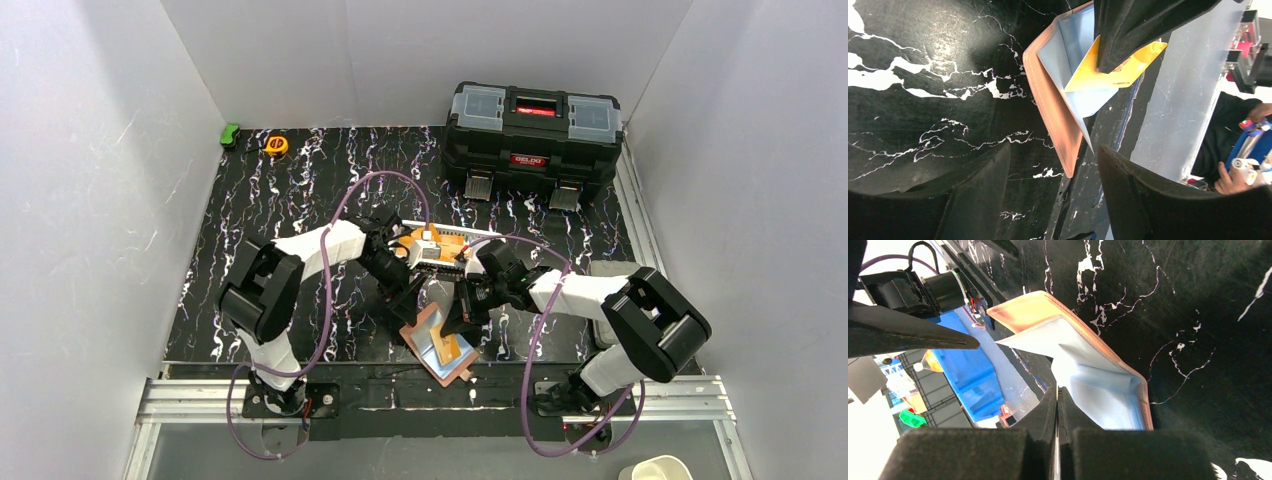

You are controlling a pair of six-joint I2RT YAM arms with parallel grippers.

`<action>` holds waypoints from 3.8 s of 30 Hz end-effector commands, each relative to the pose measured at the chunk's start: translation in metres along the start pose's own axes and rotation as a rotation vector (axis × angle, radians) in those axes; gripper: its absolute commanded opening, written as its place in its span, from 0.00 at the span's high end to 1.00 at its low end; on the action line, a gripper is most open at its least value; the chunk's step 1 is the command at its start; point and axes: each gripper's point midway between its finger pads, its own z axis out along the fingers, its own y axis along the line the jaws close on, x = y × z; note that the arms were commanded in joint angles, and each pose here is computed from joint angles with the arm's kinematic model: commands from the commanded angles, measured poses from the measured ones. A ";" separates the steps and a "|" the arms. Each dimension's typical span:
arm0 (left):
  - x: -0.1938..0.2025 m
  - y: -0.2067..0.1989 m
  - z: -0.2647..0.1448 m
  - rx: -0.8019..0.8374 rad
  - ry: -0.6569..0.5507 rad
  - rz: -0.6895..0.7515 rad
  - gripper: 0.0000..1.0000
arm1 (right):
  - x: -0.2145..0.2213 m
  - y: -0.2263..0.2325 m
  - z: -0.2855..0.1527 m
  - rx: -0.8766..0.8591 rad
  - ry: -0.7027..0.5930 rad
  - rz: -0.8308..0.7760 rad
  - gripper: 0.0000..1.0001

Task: Put the credit cards into the card holder
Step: Insert the credit card into the card holder.

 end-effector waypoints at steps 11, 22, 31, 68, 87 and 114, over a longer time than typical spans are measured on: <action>-0.015 -0.025 0.020 0.145 0.012 -0.014 0.40 | -0.007 0.011 -0.001 -0.036 -0.022 -0.072 0.99; -0.008 0.001 0.033 -0.022 0.046 -0.005 0.72 | -0.013 0.020 -0.005 -0.049 -0.052 -0.103 0.99; -0.006 0.015 0.022 -0.173 0.029 -0.019 1.00 | -0.025 0.030 -0.011 -0.040 -0.096 -0.132 0.99; 0.044 0.045 -0.039 -0.438 -0.257 -0.776 1.00 | -0.008 0.027 0.001 -0.081 0.008 -0.040 0.99; 0.044 0.040 -0.038 -0.418 -0.277 -0.754 1.00 | 0.006 -0.005 0.009 0.010 0.044 0.018 0.99; 0.041 0.035 -0.038 -0.387 -0.287 -0.729 1.00 | -0.007 0.008 0.012 -0.045 0.017 -0.038 0.99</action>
